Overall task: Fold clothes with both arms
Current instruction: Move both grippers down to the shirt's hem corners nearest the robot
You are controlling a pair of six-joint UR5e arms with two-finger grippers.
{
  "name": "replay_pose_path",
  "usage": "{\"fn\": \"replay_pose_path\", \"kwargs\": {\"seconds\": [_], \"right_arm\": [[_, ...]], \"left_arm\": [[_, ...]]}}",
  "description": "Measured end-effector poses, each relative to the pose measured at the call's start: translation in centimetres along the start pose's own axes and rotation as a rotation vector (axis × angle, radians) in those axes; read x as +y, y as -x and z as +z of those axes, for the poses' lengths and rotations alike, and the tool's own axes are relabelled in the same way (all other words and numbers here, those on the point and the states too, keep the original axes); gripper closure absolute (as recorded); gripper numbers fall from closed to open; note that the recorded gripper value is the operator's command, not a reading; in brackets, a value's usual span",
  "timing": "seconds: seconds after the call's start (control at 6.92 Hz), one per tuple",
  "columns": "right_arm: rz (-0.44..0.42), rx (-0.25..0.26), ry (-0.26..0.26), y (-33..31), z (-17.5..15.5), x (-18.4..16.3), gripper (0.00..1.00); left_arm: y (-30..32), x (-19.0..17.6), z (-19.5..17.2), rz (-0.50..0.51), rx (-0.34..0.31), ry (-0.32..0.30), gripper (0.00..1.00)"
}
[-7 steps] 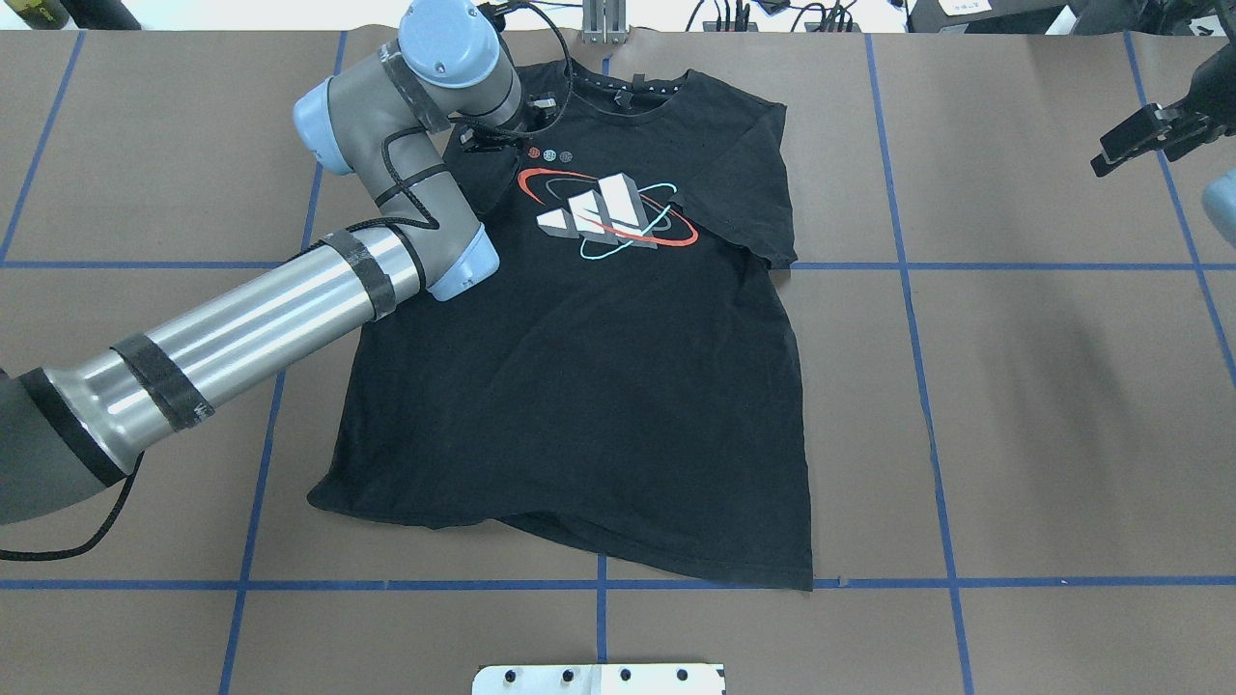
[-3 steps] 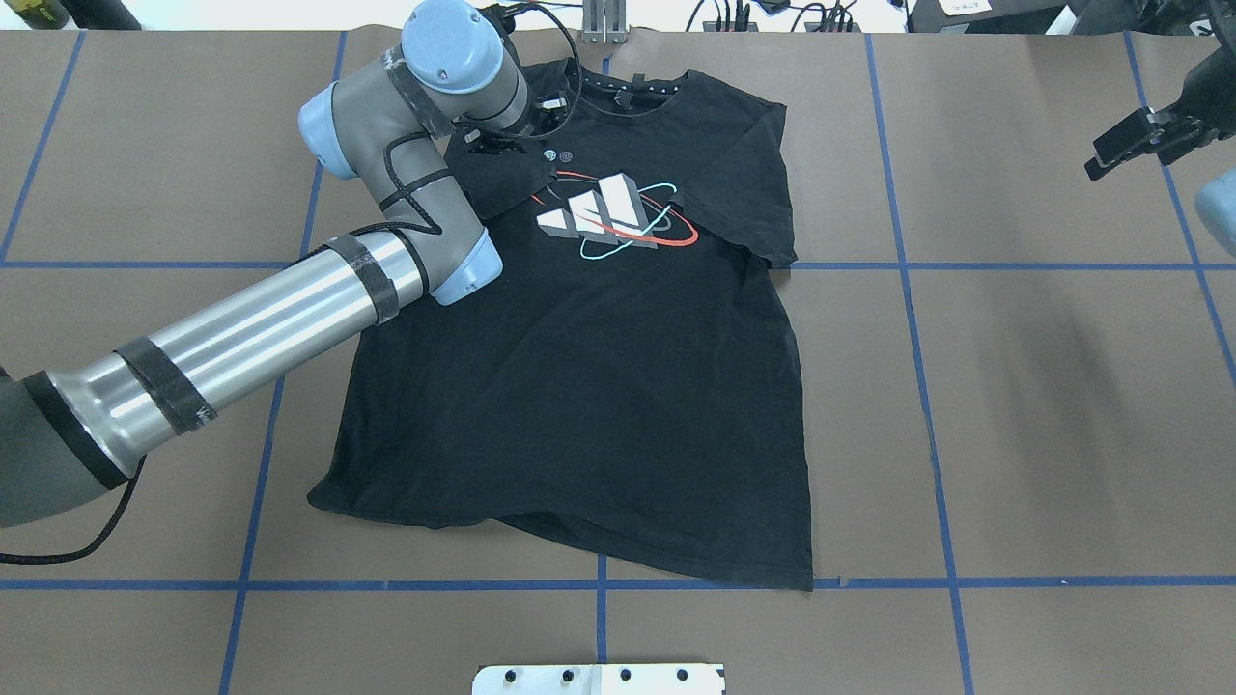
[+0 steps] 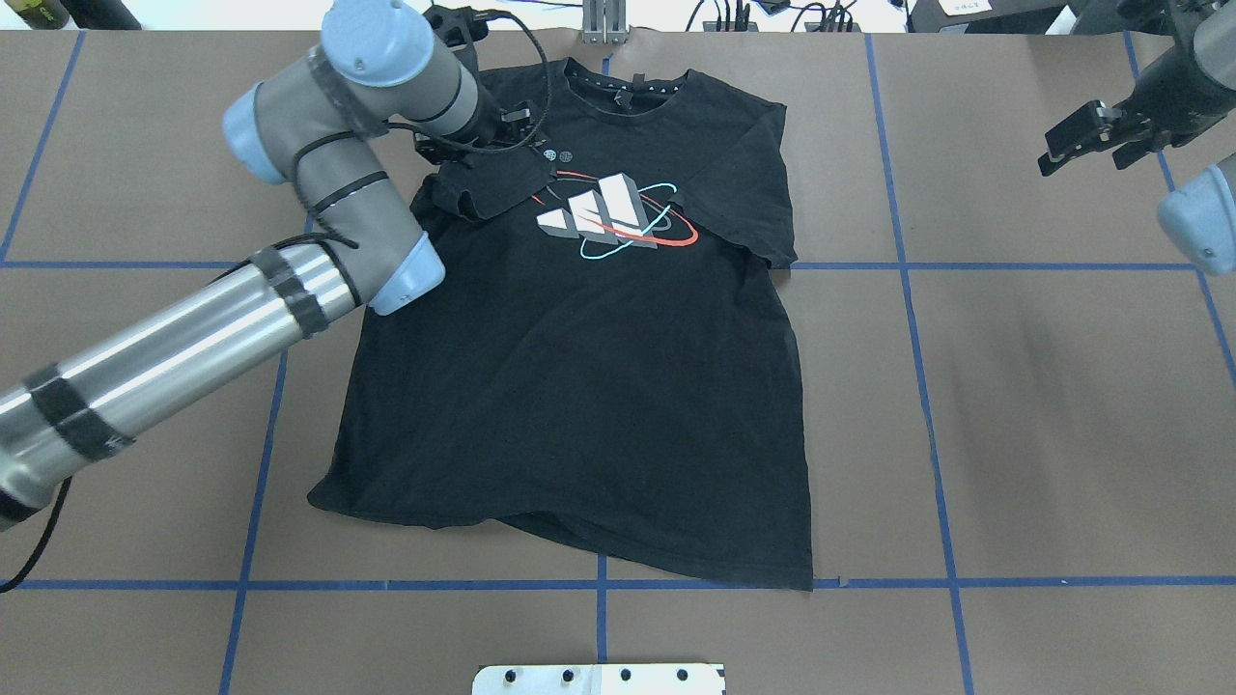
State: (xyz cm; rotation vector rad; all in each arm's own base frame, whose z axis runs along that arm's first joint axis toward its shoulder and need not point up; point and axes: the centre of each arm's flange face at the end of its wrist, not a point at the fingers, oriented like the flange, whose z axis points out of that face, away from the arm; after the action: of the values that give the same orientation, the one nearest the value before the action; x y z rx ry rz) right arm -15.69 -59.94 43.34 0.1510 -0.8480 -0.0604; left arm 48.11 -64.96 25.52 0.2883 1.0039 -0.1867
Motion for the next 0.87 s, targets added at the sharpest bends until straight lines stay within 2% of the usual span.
{"fn": "replay_pose_path", "kwargs": {"seconds": [0.14, 0.43, 0.58, 0.87], "right_arm": [[0.045, -0.020, -0.012, 3.6, -0.5, 1.5, 0.00], [0.114, -0.043, -0.020, 10.9, -0.6, 7.9, 0.00], [0.135, -0.052, -0.013, 13.6, -0.6, 11.9, 0.00], [0.169, -0.047, 0.000, 18.4, 0.0, 19.3, 0.00]], "left_arm": [[3.2, 2.4, -3.2, 0.071, 0.001, 0.011, 0.00], [8.6, 7.9, -10.0, 0.159, 0.036, 0.060, 0.00], [10.7, 10.4, -12.3, 0.167, 0.064, 0.103, 0.00], [14.3, 13.9, -15.0, 0.176, 0.083, 0.138, 0.00]]}}
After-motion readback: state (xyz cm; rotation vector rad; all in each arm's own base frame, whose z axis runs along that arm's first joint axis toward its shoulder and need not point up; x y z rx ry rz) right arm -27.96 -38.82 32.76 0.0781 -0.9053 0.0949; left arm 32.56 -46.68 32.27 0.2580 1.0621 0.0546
